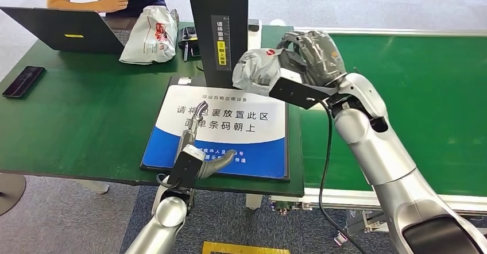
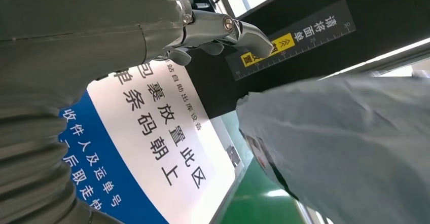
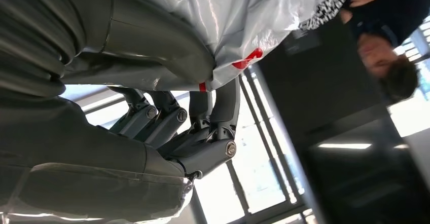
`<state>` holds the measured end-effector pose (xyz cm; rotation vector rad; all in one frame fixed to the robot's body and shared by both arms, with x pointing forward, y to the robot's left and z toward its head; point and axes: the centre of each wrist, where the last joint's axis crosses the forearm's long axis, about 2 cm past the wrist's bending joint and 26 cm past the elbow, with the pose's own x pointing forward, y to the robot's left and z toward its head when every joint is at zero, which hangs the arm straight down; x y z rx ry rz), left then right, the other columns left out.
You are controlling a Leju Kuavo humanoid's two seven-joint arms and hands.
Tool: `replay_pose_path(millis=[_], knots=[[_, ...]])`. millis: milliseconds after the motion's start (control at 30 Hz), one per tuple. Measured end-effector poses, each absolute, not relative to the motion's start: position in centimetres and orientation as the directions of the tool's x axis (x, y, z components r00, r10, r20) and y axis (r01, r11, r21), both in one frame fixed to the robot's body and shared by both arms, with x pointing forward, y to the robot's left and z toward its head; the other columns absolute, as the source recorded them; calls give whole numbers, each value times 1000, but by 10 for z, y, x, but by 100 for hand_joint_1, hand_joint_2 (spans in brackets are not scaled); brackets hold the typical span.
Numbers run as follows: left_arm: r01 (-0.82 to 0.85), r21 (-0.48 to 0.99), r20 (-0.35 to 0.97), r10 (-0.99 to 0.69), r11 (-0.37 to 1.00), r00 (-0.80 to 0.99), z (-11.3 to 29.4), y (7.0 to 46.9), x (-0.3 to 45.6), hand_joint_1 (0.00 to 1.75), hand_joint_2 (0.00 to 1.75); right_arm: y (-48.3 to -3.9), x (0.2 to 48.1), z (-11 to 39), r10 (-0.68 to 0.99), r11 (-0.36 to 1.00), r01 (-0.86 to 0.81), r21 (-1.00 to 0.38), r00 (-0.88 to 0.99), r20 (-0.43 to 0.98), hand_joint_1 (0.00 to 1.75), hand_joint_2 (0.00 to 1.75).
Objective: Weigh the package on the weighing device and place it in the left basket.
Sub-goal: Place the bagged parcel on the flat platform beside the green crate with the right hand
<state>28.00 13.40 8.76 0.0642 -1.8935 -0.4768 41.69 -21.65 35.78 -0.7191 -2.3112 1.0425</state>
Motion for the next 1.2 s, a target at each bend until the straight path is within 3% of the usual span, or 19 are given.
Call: replay_pose_path(millis=[367, 833, 867, 1000, 1200], knots=[[175, 360, 889, -279, 917, -363, 90, 130, 279, 0, 175, -114, 382, 311, 435, 590, 10, -807, -846, 308, 175, 175], [144, 357, 891, -290, 923, -350, 93, 136, 280, 0, 175, -80, 361, 291, 296, 611, -173, -772, -855, 425, 175, 175], [141, 356, 891, -290, 924, -351, 93, 136, 280, 0, 175, -77, 360, 290, 285, 613, -184, -768, -855, 433, 168, 175], [129, 353, 890, -291, 927, -350, 93, 137, 282, 0, 175, -71, 359, 285, 265, 613, -214, -761, -851, 453, 0, 175], [108, 347, 893, -293, 932, -341, 94, 141, 284, 0, 175, -68, 364, 271, 284, 597, -247, -763, -825, 489, 0, 175]])
